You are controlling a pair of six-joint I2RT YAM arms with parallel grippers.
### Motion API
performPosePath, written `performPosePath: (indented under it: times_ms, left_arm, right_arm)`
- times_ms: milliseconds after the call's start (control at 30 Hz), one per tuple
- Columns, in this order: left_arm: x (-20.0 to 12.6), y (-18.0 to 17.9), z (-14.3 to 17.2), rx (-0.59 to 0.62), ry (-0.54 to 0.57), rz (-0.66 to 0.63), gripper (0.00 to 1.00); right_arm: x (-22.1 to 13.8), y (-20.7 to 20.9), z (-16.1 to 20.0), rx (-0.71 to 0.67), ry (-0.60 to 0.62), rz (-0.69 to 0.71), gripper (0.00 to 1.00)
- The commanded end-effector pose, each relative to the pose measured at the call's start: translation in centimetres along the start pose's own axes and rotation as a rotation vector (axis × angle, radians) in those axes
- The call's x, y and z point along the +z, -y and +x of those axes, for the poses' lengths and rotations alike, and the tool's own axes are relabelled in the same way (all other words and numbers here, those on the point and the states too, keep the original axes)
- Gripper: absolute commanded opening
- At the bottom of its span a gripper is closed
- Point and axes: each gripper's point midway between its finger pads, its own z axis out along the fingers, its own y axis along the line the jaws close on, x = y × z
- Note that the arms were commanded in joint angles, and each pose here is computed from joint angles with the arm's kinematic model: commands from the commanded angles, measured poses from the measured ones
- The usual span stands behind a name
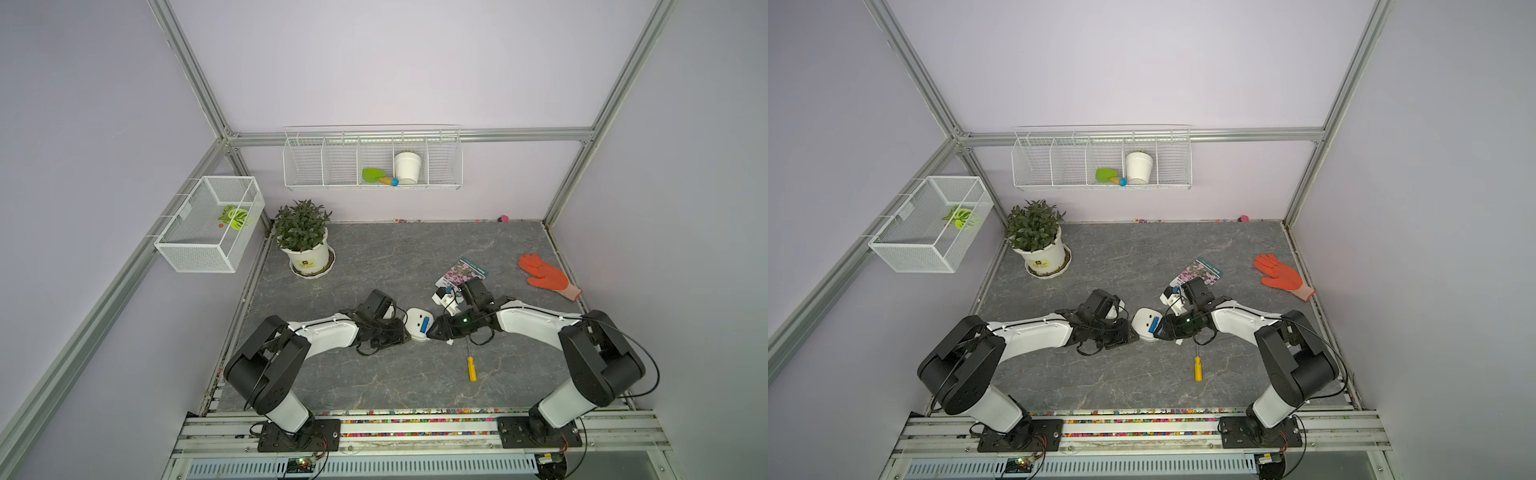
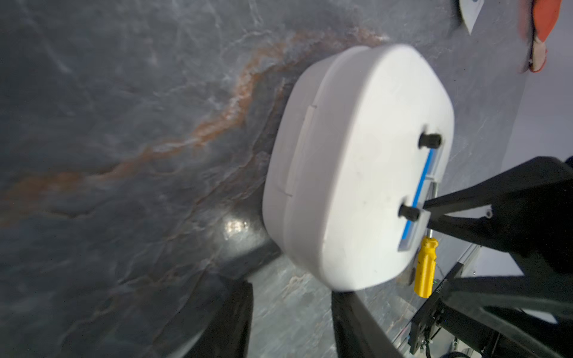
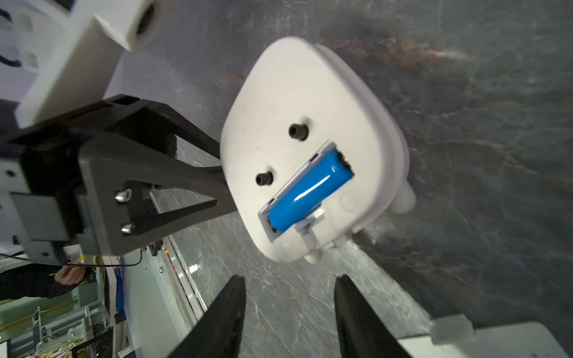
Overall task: Remove the battery from the alarm
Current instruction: Adjust the alarm at the center of the board, then pick up the screwdriver from the center of the board.
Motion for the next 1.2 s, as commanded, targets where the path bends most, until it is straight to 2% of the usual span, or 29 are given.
performPosePath:
  times_ms: [0,167,533,867,1167]
  left_arm:
    - [-0.5,-0.9,-0.2,0.01,0.02,-0.05,0.47]
    - [-0.3,-1.8,0.0,-0.02,0.032,-0.064,0.47]
    - [0.3,-1.8,-0.4,-0.047,0.045,-0.049,0.46]
    - [0.2,-2.5,-1.3,-0.079,0.071,-0.077,0.46]
    - [-0.3,-4.1,-2.1,-0.116,0.088,-0.123,0.46]
  right_arm:
    - [-1.6,1.3,-1.4,-0.019,0.069,0.071,0.57]
    - [-2.3,1.2,-4.5,-0.073,0.091,0.053,0.7]
    - [1.8,0.7,-7.3,-0.128,0.043,0.003,0.74]
    - [1.6,-0.9,-4.5,-0.153,0.003,-0.02,0.71]
    - [2.2,-1.8,-2.2,-0.164,-0.032,0.013,0.71]
